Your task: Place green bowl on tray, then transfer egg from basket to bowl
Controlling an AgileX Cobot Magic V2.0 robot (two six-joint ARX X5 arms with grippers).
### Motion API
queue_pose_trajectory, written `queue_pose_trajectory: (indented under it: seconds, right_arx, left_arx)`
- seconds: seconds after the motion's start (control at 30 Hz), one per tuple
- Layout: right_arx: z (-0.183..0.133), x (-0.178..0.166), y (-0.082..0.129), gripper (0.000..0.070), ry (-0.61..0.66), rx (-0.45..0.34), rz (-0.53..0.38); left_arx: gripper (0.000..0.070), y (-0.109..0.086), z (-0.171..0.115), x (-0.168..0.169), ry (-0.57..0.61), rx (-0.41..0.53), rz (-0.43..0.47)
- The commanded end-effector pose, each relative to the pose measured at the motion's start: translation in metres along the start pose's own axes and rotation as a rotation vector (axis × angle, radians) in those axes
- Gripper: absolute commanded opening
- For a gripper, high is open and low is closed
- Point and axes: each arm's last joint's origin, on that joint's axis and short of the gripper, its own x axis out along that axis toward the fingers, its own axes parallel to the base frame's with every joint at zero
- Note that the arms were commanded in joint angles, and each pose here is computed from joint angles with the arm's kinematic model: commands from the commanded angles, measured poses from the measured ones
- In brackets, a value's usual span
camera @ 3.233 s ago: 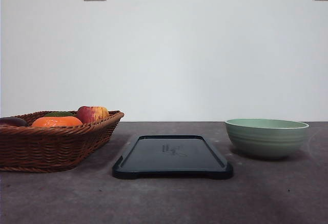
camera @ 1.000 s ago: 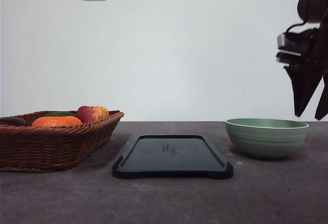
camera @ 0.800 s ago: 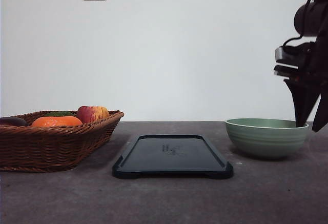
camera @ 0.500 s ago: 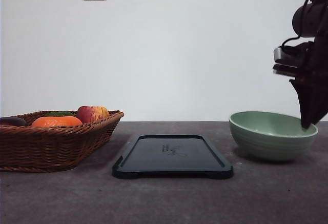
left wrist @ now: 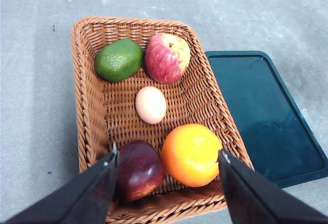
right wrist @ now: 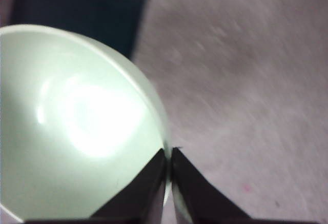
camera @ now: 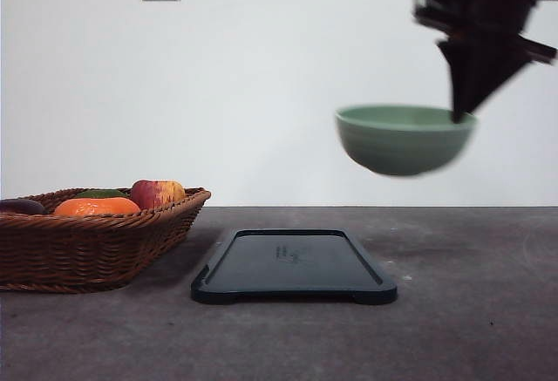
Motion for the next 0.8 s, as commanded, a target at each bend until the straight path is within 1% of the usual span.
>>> queue_pose_trajectory:
  seconds: [0.0,0.17,0.33,0.53,0.77]
  right_arx:
    - [0.01,0.005,0.011,0.0,-0.01,-0.015,0.016]
    - [0.029,0.024,0.038,0.0,0.002,-0.078,0.048]
    - [0.042,0.058,0.056,0.0,0.049,-0.107,0.065]
    - [0.044,0.101,0.062,0.0,0.118,-0.114,0.067]
    - [0.043,0.133,0.059,0.0,0.163,-0.109,0.062]
  left_arx:
    - [0.039,-0.002,0.006,-0.002,-0.022,0.008,-0.006]
    - [0.0389,-0.002,0.006,-0.002,-0.022,0.008,-0.005]
    - [0.039,-0.002,0.006,-0.002,-0.022,0.008,-0.005]
    - [0.0389,-0.002,0.006,-0.003,-0.022,0.008,-0.005]
    - [0.039,-0.002,0.006,-0.002,-0.022,0.008,-0.005]
